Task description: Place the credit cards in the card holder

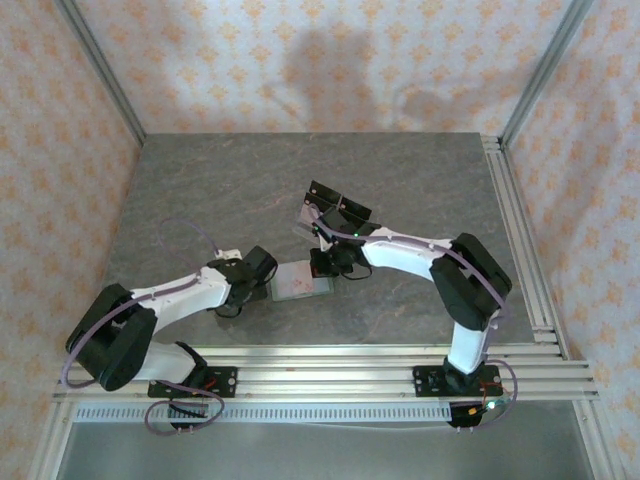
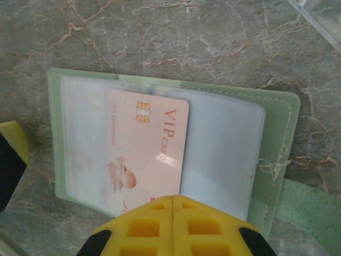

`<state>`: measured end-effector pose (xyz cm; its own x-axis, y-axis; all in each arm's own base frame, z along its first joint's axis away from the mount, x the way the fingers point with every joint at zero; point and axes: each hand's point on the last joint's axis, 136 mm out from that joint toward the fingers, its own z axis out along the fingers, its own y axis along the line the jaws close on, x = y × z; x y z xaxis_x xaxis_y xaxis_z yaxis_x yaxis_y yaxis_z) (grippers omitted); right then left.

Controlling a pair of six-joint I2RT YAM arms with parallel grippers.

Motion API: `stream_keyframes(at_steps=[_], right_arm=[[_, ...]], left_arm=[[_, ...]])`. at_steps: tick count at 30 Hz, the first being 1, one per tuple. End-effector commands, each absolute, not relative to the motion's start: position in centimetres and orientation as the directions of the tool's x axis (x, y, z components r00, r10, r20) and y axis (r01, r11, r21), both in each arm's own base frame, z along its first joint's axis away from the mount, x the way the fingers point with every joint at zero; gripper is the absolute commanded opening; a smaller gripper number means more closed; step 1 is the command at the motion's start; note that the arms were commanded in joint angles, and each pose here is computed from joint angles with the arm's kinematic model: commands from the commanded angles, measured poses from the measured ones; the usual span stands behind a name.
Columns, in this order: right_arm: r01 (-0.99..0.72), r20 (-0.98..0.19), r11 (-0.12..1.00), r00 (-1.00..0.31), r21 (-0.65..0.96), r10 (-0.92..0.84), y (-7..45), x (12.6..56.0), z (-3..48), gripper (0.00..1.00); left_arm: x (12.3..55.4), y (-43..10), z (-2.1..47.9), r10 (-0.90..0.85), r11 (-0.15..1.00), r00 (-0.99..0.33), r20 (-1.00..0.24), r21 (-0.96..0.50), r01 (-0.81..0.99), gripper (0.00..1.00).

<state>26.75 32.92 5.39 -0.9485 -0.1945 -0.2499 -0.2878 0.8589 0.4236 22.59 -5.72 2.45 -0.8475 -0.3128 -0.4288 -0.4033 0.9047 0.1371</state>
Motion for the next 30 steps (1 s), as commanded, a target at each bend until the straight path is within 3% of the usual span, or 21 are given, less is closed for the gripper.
stream_keyframes(at_steps=[1, 30], right_arm=[[-0.305, -0.229, 0.884, -0.945, 0.354, -0.234, 32.2, 26.8, 4.2, 0.01], [-0.298, -0.178, 0.848, -0.954, 0.438, -0.243, 35.5, 27.0, 2.8, 0.0]], left_arm=[[23.9, -6.7, 3.2, -0.296, 0.914, -0.838, -0.458, 0.12, -0.388, 1.0], [23.9, -7.4, 1.5, -0.285, 0.918, -0.852, -0.439, 0.131, -0.375, 1.0]])
